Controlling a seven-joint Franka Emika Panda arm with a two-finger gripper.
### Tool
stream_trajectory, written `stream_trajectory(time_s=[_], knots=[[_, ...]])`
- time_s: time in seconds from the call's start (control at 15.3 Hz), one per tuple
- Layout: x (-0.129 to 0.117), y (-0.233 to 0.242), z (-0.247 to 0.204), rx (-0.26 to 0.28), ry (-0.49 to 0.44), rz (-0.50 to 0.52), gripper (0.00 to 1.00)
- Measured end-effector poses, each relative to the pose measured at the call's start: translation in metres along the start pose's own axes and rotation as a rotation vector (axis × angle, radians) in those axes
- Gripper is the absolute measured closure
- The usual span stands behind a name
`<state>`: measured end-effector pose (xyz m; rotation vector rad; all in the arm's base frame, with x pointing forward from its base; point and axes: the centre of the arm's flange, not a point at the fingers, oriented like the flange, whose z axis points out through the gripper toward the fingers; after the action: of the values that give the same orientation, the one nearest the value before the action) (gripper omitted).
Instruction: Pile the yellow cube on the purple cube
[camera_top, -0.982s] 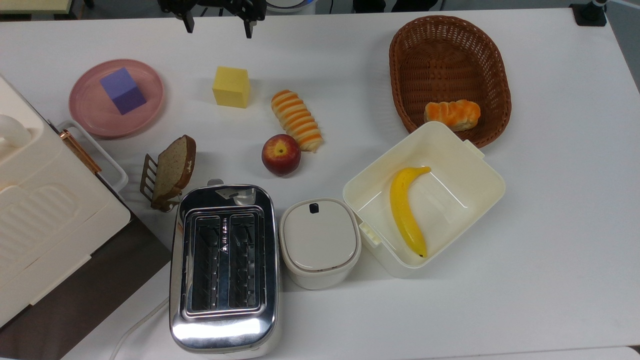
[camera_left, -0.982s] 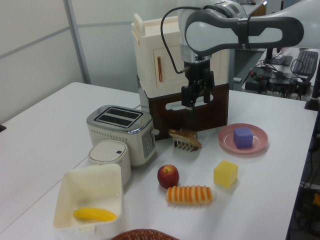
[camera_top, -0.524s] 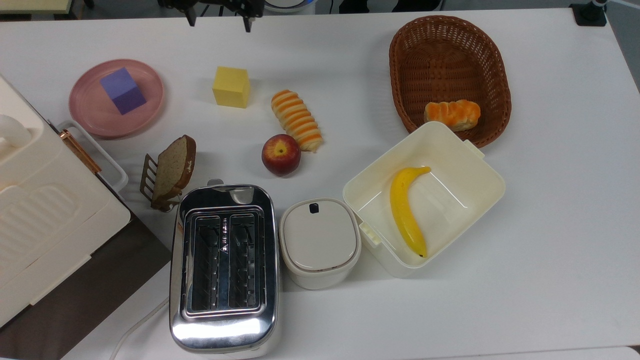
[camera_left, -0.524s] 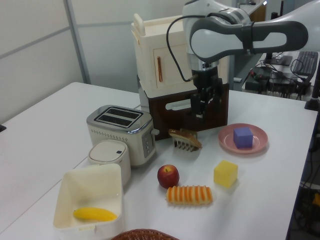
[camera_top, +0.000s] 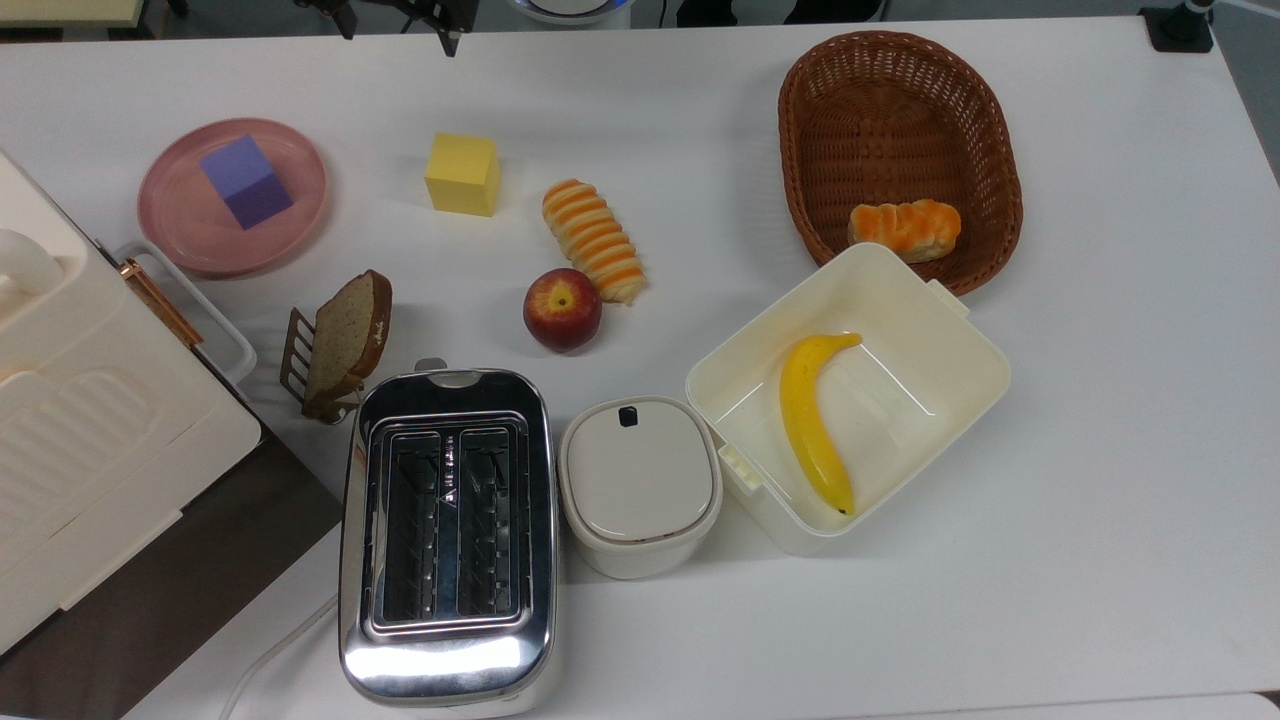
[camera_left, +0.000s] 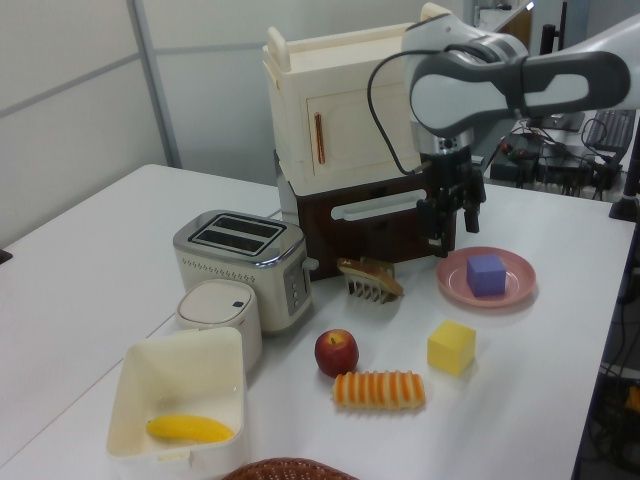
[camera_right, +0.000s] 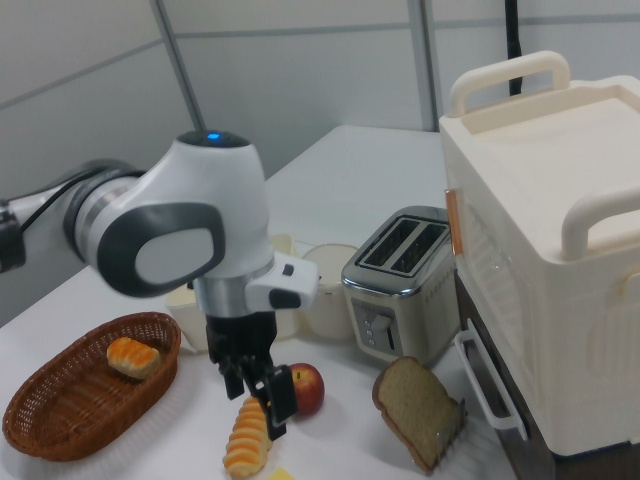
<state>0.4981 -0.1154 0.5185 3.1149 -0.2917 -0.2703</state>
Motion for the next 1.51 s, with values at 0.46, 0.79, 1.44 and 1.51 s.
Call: stream_trajectory(time_s=[0.46, 0.79, 1.44, 1.51], knots=[[-0.007, 0.001, 0.025, -0.004, 0.111, 0.002, 0.00], [-0.016, 0.009, 0.025, -0.002, 0.148, 0.008, 0.00], [-0.030, -0.015, 0.032, 0.003, 0.165, -0.056, 0.00], [-0.029, -0.019, 0.036, 0.002, 0.181, -0.064, 0.00]])
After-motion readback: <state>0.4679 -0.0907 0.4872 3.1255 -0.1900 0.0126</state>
